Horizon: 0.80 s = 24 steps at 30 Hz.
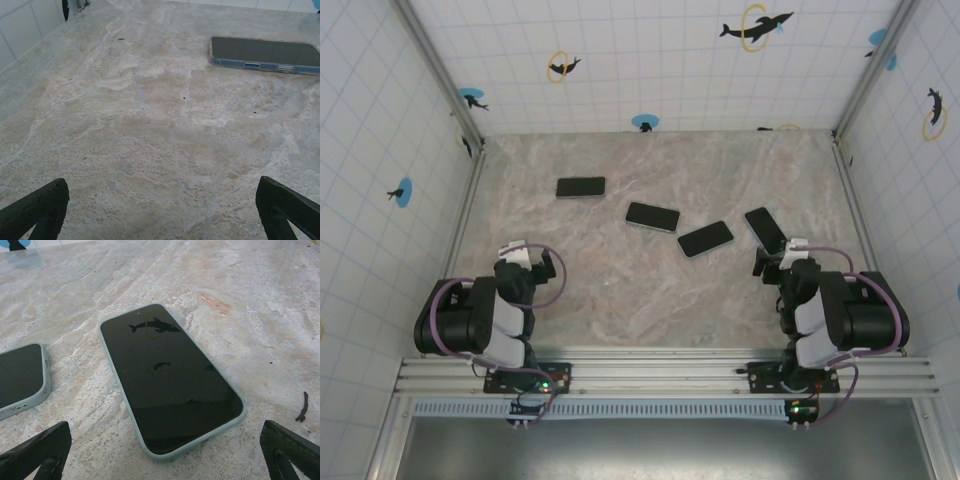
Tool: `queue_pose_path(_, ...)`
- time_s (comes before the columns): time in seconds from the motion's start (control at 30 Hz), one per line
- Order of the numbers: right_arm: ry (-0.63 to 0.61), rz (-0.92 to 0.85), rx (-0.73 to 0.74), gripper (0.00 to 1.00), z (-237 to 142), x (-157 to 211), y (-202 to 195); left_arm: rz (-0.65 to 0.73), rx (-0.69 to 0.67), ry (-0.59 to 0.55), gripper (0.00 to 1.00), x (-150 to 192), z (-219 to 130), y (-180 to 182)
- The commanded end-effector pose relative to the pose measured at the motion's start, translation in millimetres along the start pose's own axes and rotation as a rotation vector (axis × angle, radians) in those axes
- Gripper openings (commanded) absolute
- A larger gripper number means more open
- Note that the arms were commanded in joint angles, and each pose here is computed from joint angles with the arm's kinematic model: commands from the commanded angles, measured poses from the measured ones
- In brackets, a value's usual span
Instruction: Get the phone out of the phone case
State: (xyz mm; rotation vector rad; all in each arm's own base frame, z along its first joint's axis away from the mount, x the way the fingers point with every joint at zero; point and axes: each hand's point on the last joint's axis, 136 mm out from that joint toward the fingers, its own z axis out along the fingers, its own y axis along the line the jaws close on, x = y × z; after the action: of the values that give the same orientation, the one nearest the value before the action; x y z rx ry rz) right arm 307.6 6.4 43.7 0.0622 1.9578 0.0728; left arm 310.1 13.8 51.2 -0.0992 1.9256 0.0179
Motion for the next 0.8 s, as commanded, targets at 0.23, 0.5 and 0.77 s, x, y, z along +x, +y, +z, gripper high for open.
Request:
queue_pose_path(0.23,-0.050,-0.009,-0.013,0.99,-2.7,-17.7,1.0,0.008,-0.008,-0.002,0.98,-19.5,8.5,-0.3)
queue_pose_path(0.5,0.014,0.025,-0.177,0.99,0.5,-34.2,33.2,-0.061,-0.014,0.118,0.98,-58.5,20.9,-5.3)
queue_pose_path(0.77,0.050,0.026,-0.329,0.99,-0.1,-56.1,66.4,0.101,0.242,0.235,0.98,-88.8,31.2,-50.5)
